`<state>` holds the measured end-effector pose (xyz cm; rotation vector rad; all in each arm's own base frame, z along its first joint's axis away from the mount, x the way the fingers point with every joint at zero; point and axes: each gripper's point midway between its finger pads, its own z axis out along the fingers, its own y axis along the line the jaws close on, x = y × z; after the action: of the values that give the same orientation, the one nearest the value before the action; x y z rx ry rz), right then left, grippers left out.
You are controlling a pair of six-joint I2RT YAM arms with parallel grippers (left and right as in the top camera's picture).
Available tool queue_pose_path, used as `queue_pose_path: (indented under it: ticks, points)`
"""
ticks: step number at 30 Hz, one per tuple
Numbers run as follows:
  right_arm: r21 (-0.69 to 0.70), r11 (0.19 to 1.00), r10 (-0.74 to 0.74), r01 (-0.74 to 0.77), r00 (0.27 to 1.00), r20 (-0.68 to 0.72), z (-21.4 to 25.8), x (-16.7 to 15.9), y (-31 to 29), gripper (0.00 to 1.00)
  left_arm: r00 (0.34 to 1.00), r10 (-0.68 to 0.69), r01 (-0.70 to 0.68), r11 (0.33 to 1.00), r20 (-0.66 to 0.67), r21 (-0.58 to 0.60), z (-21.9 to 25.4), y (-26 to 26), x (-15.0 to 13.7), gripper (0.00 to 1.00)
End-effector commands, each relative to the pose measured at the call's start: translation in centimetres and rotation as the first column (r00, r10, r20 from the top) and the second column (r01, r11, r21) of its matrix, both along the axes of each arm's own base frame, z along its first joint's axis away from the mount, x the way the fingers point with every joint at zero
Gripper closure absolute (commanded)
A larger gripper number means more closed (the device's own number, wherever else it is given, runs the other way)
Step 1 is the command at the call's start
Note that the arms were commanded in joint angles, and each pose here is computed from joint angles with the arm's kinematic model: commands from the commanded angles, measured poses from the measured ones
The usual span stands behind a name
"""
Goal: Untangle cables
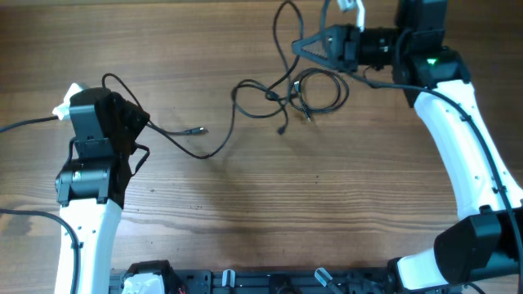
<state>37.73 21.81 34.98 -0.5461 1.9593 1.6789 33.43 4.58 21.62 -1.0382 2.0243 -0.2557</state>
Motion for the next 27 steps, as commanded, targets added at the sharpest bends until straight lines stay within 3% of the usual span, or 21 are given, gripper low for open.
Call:
queue_pose_path:
  ticks: [1, 3, 6, 9, 12, 18, 27]
  points:
    - [-0.034, 0.987, -0.162, 0.158, 0.961, -0.226, -0.4, 1.7, -1.5, 0.96, 0.999, -0.043, 0.043, 0.998, 0.000, 0.047, 0.4, 0.0, -0.1, 0.96]
    - [-0.085, 0.974, -0.225, 0.211, 0.944, -0.240, -1.6, 2.3, -1.7, 0.96, 0.999, -0.043, 0.043, 0.998, 0.000, 0.047, 0.4, 0.0, -0.1, 0.96]
    - [-0.292, 0.917, -0.318, 0.273, 0.940, -0.120, -6.0, 2.4, -1.2, 0.96, 0.999, -0.043, 0.042, 0.998, 0.002, 0.047, 0.5, 0.0, -0.1, 0.96]
    - [-0.380, 0.907, -0.235, 0.184, 0.967, -0.093, -8.0, 0.0, 1.1, 0.96, 0.999, -0.043, 0.043, 0.998, 0.001, 0.047, 0.4, 0.0, -0.1, 0.96]
    - [-0.504, 0.833, -0.320, 0.228, 0.942, -0.104, -10.4, -0.1, 0.1, 0.96, 0.999, -0.050, 0.050, 0.998, -0.007, 0.040, 0.3, -0.2, -0.2, 0.96]
    - [-0.619, 0.742, -0.380, 0.259, 0.922, -0.069, -12.5, -0.2, -1.6, 0.96, 0.985, -0.162, 0.158, 0.985, -0.052, -0.067, -1.4, -2.7, -0.1, 0.96]
    - [-0.577, 0.788, -0.323, 0.215, 0.942, -0.089, -11.9, -0.8, -0.6, 0.96, 0.926, -0.345, 0.290, 0.909, -0.152, -0.300, -6.0, -7.0, 0.4, 0.96]
